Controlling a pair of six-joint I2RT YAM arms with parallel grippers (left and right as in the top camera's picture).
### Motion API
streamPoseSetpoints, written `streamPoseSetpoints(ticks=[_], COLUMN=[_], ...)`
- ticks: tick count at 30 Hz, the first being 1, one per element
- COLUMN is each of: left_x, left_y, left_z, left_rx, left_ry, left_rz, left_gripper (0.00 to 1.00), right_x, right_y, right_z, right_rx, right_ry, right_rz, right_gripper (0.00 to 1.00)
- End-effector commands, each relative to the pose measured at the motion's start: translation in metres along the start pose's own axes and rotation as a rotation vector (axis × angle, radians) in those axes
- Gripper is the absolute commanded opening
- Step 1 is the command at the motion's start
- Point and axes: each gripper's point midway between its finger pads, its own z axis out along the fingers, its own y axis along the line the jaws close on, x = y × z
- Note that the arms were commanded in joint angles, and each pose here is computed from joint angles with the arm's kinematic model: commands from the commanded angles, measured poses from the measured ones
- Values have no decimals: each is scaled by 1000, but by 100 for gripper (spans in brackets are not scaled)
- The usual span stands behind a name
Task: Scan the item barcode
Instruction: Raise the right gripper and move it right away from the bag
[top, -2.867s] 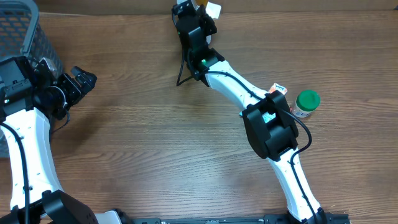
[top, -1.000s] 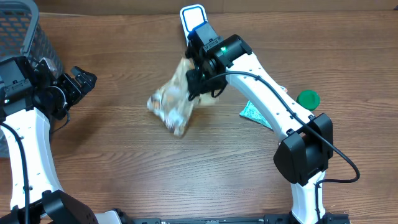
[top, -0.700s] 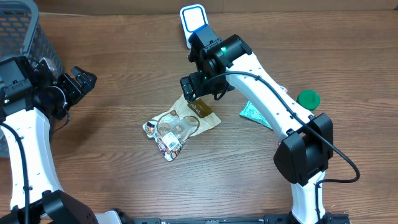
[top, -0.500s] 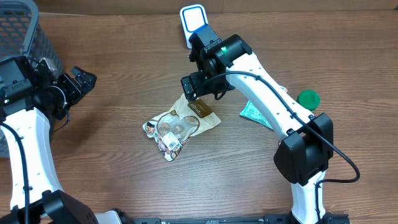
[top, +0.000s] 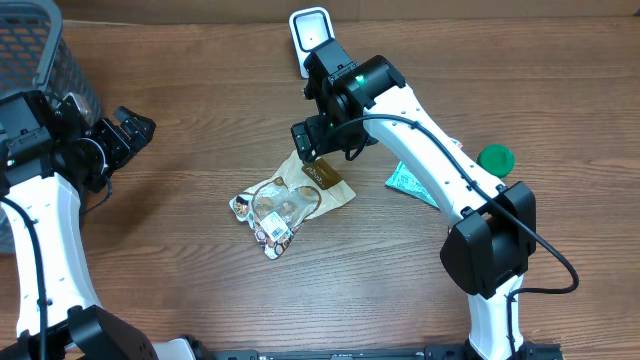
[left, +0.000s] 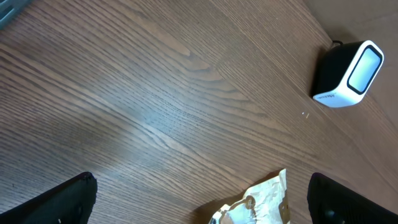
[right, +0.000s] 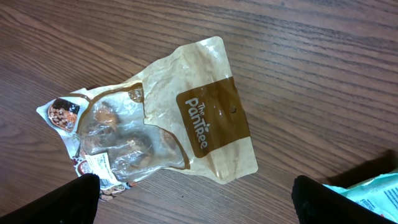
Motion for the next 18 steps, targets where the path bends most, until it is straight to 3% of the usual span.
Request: streamPoseSetpoints(ticks=[1, 18], left_x=[-4, -4], left_y=[-3, -3], left_z=[-6, -6], left_rx=[6, 6], left_ry=[-21, -21], left_rz=[2, 3], left_gripper=[99, 99], right_x=[-1, 0], right_y=[-3, -3], right_z=[0, 3], right_rx=[6, 7], right_ry=[-3, 3], right_rz=[7, 8], right_gripper=[100, 100])
